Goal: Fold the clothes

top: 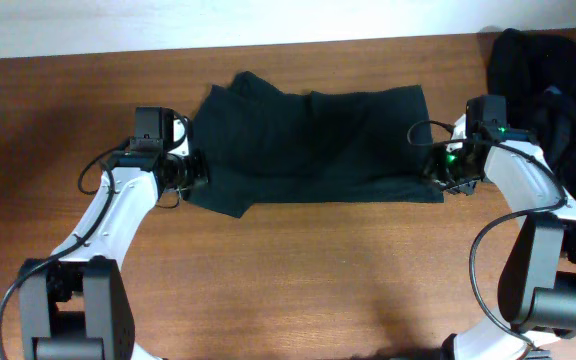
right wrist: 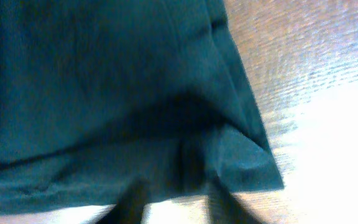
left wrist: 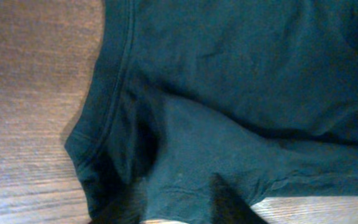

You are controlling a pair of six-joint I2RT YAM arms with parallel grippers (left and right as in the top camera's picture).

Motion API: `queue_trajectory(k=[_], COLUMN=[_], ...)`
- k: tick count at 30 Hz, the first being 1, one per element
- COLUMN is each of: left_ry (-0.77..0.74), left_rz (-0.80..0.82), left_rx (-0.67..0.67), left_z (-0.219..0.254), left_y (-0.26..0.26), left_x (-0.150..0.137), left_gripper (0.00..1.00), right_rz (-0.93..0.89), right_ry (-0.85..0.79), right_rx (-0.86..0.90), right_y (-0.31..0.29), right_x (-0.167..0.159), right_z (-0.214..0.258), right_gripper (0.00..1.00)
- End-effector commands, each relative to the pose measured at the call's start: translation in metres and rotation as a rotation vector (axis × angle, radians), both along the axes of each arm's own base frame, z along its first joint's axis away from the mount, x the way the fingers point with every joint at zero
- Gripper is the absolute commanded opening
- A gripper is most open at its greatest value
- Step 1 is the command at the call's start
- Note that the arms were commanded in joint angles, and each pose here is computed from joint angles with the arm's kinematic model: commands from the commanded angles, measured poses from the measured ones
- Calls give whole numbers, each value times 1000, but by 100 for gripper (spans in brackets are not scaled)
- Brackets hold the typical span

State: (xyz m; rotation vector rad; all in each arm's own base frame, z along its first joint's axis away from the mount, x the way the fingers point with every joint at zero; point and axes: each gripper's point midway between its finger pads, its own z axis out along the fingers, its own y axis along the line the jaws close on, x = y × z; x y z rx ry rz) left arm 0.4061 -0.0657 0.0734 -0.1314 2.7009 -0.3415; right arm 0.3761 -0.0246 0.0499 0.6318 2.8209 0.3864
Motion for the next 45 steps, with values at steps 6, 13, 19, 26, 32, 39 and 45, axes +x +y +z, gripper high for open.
queue_trajectory(k=[6,13,19,26,32,39,45], left_ry=[-100,-189,-117,-12,72,87,97], left_rz=[1,-40,-69,-72,-78,-74,-66], left_rx=[-18,-91,-100,-52,-46,-37,-17], left_z=[19,72,66,26,-9,-18,-23], left_y=[-1,-16,-28,-32,-35,-33,-30], left_x=[25,45,29,20,16,17,17], left_gripper=[59,60,19,1,1,1,1], right_rz=[27,180,206,263,316,377,381], right_ry=[-91,-160,-123,-65,-25,-1,61], right_rx=[-13,-56,-55,-96,-89,-88,-91], right_y=[-1,0,2,6,21,38,37], right_x=[22,29,22,15,12,12,8], right_z=[10,36,45,27,11,-4,-26], right_gripper=[95,99,42,4,4,4,4])
